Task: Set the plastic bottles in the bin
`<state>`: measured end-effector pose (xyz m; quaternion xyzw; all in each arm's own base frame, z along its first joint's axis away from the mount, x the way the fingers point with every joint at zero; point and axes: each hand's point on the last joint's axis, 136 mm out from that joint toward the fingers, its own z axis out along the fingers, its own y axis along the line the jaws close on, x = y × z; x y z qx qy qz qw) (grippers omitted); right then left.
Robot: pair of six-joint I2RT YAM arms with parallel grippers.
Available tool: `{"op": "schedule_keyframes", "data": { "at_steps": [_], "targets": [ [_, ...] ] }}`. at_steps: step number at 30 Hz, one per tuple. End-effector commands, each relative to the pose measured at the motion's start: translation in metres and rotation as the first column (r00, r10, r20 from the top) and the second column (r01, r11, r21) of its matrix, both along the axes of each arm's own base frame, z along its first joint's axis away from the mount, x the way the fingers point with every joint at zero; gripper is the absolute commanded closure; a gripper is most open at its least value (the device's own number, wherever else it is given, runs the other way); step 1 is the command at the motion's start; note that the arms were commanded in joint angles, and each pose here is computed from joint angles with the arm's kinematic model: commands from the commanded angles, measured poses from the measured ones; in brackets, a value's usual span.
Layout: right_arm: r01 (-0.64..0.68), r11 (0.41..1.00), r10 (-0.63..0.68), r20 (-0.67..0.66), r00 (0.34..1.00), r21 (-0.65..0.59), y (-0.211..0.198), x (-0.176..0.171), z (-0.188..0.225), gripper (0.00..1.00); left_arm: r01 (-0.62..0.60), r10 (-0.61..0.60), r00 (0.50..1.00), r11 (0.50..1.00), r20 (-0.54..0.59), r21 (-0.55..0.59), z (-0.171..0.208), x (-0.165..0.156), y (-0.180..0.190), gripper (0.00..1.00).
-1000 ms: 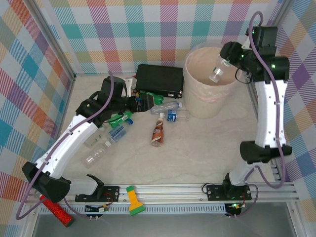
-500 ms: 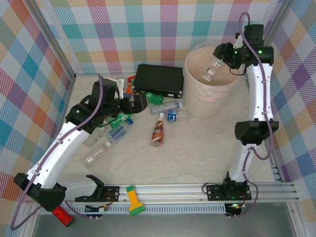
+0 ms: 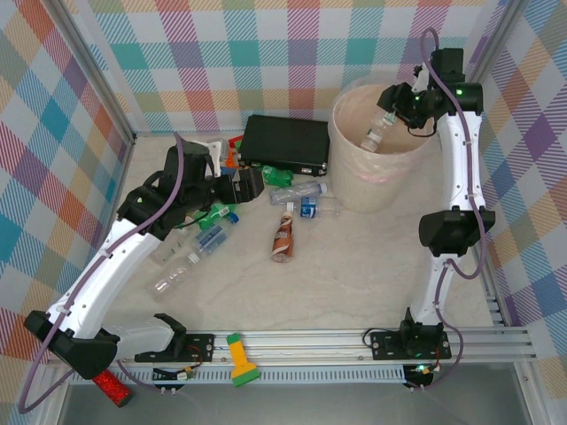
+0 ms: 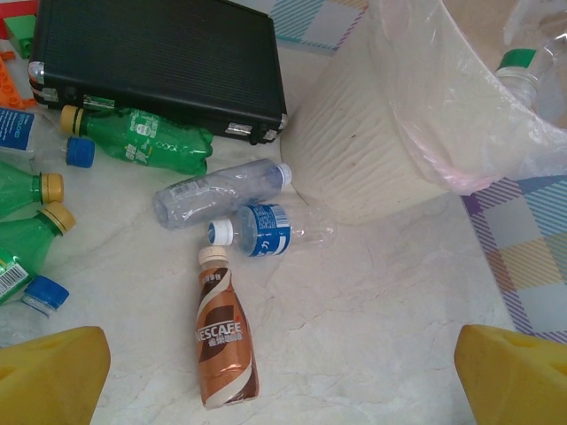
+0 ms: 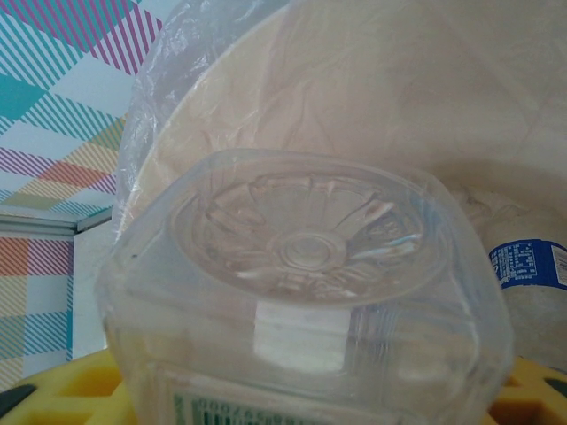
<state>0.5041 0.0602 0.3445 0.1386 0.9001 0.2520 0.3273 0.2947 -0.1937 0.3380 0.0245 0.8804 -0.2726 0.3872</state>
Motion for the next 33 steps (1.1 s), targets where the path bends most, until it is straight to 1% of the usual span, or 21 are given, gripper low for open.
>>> {"op": "schedule_keyframes", "data": {
  "at_steps": [1,2,3,4,6,7,8,15,20,24,27,31,33],
  "targets": [
    [-0.042,0.999,0.042,0.015,0.999,0.006,0.006,-0.002,0.005,0.43,-0.023,0.023,0.999,1.0,-0.023,0.0,-0.008,0.003,0.001,0.0],
    [-0.045,0.999,0.044,0.018,0.999,0.008,0.007,-0.002,0.006,0.4,-0.023,0.023,0.999,1.0,-0.023,-0.002,-0.007,0.003,0.001,0.0],
    [-0.049,0.999,0.048,0.02,0.999,0.009,0.007,-0.003,0.007,0.31,-0.023,0.023,0.999,1.0,-0.023,-0.003,-0.008,0.004,0.001,0.0],
    [-0.048,0.999,0.048,0.025,0.999,0.009,0.007,-0.003,0.008,0.27,-0.026,0.026,0.999,1.0,-0.021,-0.005,-0.007,0.004,0.001,0.0],
    [-0.048,0.999,0.048,0.034,0.998,0.006,0.007,-0.005,0.013,0.25,-0.028,0.028,0.999,1.0,-0.021,-0.005,-0.007,0.004,0.002,0.0],
    [-0.046,0.999,0.046,0.045,0.998,0.006,0.007,-0.006,0.016,0.17,-0.028,0.028,0.999,1.0,-0.021,-0.003,-0.008,0.004,0.001,0.01],
    [-0.045,0.999,0.045,0.054,0.998,0.004,0.007,-0.007,0.02,0.01,-0.029,0.029,0.999,1.0,-0.024,-0.004,-0.009,0.004,0.001,0.0],
    [-0.037,0.999,0.038,0.121,0.992,-0.005,0.005,-0.02,0.048,0.01,-0.019,0.019,0.999,1.0,-0.04,-0.007,-0.014,0.004,-0.001,0.01],
    [-0.038,0.999,0.039,0.151,0.988,-0.01,0.006,-0.038,0.066,0.01,-0.009,0.009,0.998,1.0,-0.06,0.001,-0.021,0.001,-0.002,0.0],
    [-0.04,0.999,0.042,0.177,0.983,-0.014,0.009,-0.059,0.079,0.01,0.01,-0.011,0.996,1.0,-0.085,-0.003,-0.028,-0.002,-0.005,0.01],
    [-0.048,0.999,0.048,0.196,0.979,-0.008,0.015,-0.079,0.084,0.01,0.027,-0.029,0.991,1.0,-0.134,-0.015,-0.038,-0.006,-0.01,0.0],
    [-0.077,0.997,0.075,0.217,0.973,-0.003,0.025,-0.111,0.082,0.01,0.056,-0.064,0.976,0.997,-0.21,-0.045,-0.055,-0.008,-0.021,0.0],
    [-0.092,0.996,0.087,0.217,0.972,0.01,0.029,-0.125,0.073,0.01,0.048,-0.057,0.967,0.998,-0.246,-0.042,-0.065,-0.008,-0.023,0.0]
  ]
}}
